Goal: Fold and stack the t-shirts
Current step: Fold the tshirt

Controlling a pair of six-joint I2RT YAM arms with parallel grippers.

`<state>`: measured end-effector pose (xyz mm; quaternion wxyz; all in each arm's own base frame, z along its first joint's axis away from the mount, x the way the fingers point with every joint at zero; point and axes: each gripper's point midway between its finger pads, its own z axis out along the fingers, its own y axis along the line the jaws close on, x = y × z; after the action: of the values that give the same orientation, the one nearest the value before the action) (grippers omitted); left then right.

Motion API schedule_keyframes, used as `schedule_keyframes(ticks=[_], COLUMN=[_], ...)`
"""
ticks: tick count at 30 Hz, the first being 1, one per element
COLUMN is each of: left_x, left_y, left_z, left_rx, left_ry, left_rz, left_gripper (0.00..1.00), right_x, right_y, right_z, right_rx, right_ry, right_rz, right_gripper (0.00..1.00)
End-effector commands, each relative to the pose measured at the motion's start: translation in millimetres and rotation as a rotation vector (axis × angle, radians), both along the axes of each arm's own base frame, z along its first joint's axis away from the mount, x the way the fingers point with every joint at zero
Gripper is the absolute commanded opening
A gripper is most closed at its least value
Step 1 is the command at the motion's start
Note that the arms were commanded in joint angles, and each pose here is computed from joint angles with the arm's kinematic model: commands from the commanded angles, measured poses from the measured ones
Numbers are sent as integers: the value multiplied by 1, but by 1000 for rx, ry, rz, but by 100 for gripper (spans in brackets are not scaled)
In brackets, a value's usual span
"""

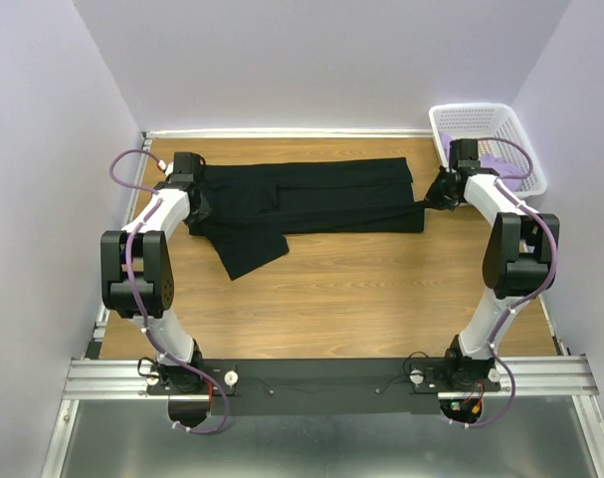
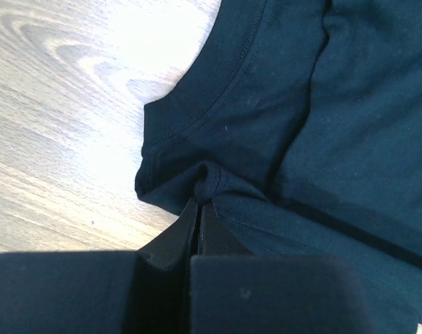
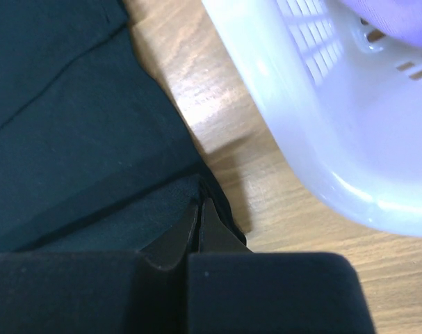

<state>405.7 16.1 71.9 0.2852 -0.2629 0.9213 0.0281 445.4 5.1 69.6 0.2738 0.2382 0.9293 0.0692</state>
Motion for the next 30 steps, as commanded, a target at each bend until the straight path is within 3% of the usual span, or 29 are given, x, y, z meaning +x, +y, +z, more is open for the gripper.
schedule_keyframes(ticks=[1,10,30], left_x=[7,14,15], left_y=[21,25,29], left_z=[-1,-8,7], left_rx=[76,96,99], left_ry=[-1,-4,-48], left_rz=[47,63,94], left_gripper=[0,0,0], right_x=[9,12,35], right_y=[-8,-8,2], right_z=[-9,-30,-5], right_rx=[-33,-35,-34], right_ry=[12,46,-36], right_rz=[0,6,25], right_gripper=[1,1,1])
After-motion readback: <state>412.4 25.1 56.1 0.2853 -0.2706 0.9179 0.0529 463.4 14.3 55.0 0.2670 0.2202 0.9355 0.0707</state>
